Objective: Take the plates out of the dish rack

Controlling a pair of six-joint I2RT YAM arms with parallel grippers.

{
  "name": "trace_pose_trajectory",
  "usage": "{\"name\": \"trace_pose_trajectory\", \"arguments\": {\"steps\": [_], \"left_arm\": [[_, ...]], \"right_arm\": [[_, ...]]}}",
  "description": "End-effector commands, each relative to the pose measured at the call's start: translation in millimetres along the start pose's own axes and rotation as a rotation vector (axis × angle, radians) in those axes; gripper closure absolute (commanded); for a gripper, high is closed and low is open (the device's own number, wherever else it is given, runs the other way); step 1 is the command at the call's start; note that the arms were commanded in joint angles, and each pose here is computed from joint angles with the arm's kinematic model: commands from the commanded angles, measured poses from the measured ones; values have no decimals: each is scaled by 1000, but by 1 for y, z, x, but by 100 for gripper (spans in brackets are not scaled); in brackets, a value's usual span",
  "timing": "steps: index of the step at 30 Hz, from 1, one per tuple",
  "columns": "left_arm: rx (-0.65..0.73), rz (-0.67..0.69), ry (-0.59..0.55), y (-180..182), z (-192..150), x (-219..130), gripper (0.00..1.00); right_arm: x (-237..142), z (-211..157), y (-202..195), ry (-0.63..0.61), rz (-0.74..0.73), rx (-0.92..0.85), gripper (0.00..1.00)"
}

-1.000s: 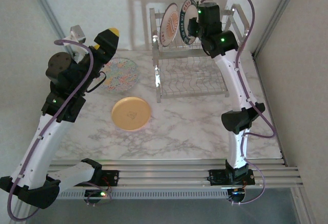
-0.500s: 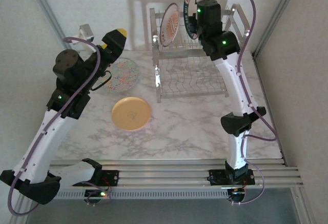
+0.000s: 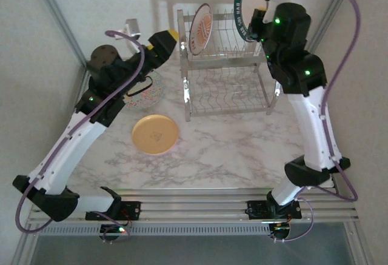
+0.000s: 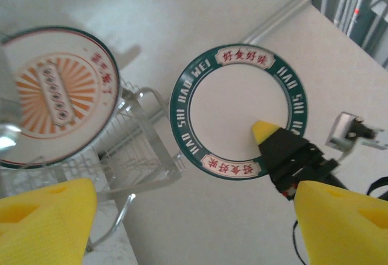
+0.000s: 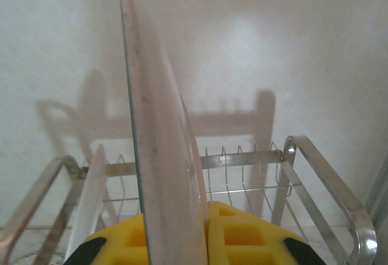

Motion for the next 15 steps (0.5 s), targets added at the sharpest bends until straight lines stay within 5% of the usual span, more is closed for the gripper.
{"name": "trace_pose_trajectory", "arguments": {"steps": [1,15], "left_arm": [[34,-76,87,-13,-11,17,16],[11,-96,258,-6,-45,80,19]], "right_arm": [[-18,12,-11,-93,90,136,100],[-31,3,-22,-22,538,483,100]]}}
Point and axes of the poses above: each hand's point on the last joint's axis, 136 mm out from that joint toward the fingers, its own x axis out along the fingers, its own y axis along the line the jaws close on, z = x × y, the point moved 10 cm from there along -x, back along the fingers, and after that the axes turned 14 degrees about -x, right-handed, at the moved point
